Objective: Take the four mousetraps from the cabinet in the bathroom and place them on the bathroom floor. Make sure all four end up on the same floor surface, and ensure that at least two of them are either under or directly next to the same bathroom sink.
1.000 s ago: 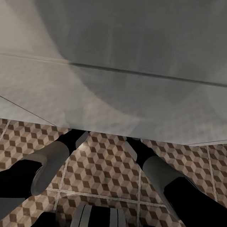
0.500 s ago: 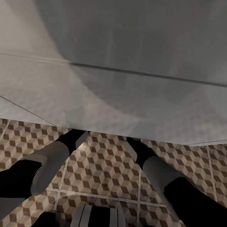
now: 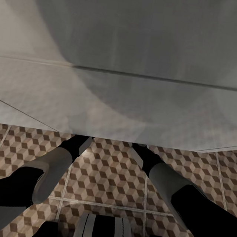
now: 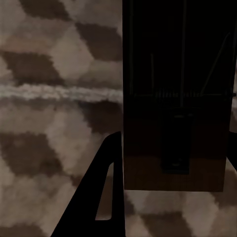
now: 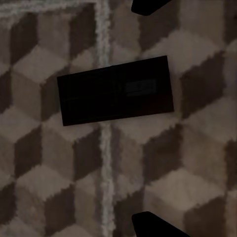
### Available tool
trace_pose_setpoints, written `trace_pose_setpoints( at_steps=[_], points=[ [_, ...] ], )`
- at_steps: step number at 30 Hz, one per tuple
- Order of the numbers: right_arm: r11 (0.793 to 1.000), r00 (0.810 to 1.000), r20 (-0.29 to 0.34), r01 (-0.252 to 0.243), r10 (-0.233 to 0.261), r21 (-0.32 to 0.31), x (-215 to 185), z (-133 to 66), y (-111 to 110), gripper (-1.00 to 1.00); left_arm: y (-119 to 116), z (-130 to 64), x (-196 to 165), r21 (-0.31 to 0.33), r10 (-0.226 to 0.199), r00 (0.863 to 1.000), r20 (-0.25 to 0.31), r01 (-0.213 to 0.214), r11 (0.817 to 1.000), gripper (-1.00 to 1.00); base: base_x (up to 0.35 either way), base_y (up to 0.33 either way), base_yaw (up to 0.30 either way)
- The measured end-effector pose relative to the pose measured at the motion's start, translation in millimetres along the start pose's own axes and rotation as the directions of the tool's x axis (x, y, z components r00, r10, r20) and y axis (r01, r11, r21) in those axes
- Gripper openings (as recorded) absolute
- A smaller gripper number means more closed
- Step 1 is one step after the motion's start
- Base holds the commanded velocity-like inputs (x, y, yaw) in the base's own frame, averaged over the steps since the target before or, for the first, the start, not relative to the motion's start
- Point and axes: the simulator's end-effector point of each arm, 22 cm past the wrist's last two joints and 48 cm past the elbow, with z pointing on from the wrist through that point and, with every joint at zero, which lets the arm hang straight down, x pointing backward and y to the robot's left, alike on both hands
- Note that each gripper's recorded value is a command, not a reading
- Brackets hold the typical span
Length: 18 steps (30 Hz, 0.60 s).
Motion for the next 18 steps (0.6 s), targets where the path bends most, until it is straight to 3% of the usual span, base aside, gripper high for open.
trace_pose_setpoints(
  at_steps=[2,3,18],
  points=[
    [1.0,1.0,0.0,0.0,0.0,0.0,0.0,0.0,-0.1,1.0,0.0,0.0,0.0,0.0,0.0,1.0,0.0,0.0,1.0,-1.0,0.0,0.0,0.0],
    [1.0,1.0,0.0,0.0,0.0,0.0,0.0,0.0,-0.1,1.0,0.0,0.0,0.0,0.0,0.0,1.0,0.0,0.0,1.0,1.0,0.0,0.0,0.0],
    [1.0,1.0,-0.001,0.0,0.0,0.0,0.3,0.0,-0.1,1.0,0.7,0.0,0.2,-0.003,0.002,1.0,-0.001,-0.002,1.0,1.0,0.0,0.0,0.0]
  ],
)
